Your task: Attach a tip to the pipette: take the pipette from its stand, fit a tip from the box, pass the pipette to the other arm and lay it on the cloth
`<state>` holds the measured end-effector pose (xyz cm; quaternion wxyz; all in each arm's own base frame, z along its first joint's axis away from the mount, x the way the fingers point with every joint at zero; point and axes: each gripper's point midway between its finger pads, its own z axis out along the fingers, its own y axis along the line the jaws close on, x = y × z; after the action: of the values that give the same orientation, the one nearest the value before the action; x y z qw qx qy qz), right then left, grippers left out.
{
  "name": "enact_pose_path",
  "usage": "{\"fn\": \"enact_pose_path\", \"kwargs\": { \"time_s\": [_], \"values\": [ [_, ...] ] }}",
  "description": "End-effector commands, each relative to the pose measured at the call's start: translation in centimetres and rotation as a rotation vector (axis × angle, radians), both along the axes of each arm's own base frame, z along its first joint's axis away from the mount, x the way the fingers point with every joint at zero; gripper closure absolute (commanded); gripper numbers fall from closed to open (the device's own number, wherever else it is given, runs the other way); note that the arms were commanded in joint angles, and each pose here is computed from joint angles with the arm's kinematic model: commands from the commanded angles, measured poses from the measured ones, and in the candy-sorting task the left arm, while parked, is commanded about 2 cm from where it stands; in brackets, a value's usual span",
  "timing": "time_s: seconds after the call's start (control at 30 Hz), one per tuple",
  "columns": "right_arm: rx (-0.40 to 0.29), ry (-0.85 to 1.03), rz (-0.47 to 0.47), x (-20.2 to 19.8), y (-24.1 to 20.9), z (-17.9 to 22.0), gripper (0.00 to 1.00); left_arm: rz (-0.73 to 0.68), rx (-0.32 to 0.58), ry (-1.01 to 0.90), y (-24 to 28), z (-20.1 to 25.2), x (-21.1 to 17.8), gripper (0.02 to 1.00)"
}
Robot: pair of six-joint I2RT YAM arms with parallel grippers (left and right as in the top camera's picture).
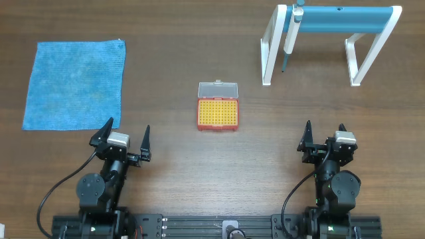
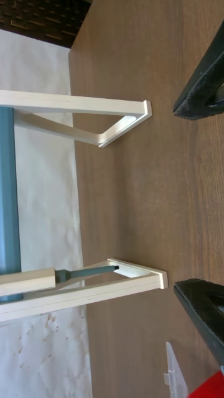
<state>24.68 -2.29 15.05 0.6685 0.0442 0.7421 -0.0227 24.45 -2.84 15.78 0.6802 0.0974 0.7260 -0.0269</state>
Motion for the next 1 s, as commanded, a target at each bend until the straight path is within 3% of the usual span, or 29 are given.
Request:
{"fn": "enact_pose_path", "kwargs": {
  "time_s": [0.03, 0.83, 0.93, 1.0],
  "values": [
    [-0.012, 0.009, 0.013, 0.0, 0.2, -0.3, 0.172, -0.006, 0.012, -0.005, -0.1, 0.0, -0.1, 0.084],
    [0.002, 0.005, 0.016, 0.1, 0.3, -0.1, 0.167, -0.006, 0.012, -0.005, -0.1, 0.0, -0.1, 0.084],
    [0.047, 0.094, 0.011, 1.6, 0.1, 1.2, 0.174, -0.006, 0.012, -0.005, -0.1, 0.0, -0.1, 0.084],
    [0.055, 0.132, 0.089, 6.2, 1.5, 3.7, 0.172, -0.006, 0.012, -0.005, -0.1, 0.0, -0.1, 0.084]
  ]
}}
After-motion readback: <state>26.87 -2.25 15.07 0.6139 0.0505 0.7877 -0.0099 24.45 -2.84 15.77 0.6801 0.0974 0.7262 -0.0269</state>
